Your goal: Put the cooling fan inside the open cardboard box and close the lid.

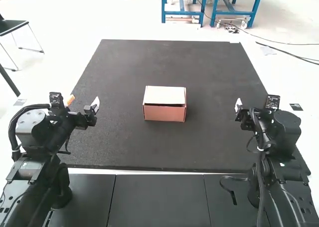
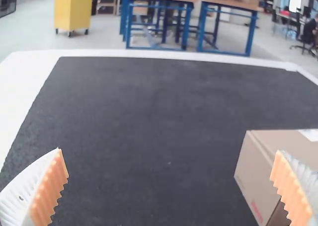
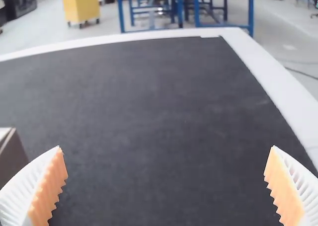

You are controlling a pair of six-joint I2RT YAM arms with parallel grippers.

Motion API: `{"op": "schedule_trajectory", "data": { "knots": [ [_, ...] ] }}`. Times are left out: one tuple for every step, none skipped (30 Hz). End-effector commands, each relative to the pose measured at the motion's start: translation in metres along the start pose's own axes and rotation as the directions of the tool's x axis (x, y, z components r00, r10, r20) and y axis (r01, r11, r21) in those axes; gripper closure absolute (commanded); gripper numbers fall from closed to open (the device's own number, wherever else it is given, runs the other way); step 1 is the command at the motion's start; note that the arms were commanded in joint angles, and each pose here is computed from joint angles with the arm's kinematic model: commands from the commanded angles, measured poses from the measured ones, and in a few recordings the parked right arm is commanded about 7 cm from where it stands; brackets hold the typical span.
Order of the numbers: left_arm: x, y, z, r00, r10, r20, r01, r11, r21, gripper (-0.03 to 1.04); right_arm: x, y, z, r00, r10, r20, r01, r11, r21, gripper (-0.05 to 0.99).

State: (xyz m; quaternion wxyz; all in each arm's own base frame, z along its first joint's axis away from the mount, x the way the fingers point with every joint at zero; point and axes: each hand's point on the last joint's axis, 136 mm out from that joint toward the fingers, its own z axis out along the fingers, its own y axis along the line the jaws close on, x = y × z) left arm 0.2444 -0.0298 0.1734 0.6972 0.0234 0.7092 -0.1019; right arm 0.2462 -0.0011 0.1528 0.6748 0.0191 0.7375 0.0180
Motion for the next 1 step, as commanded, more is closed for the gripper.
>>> {"op": "schedule_trajectory", "data": {
  "knots": [
    [-0.0018,0.0026,-0.0005,1.000,0.004,0.014,-0.003,0.9999,-0.011,0.05,-0.0004,-0.0057,-0.0003,1.000,-0.008,0.006,0.007,1.000,0.028,0.02]
  ]
}}
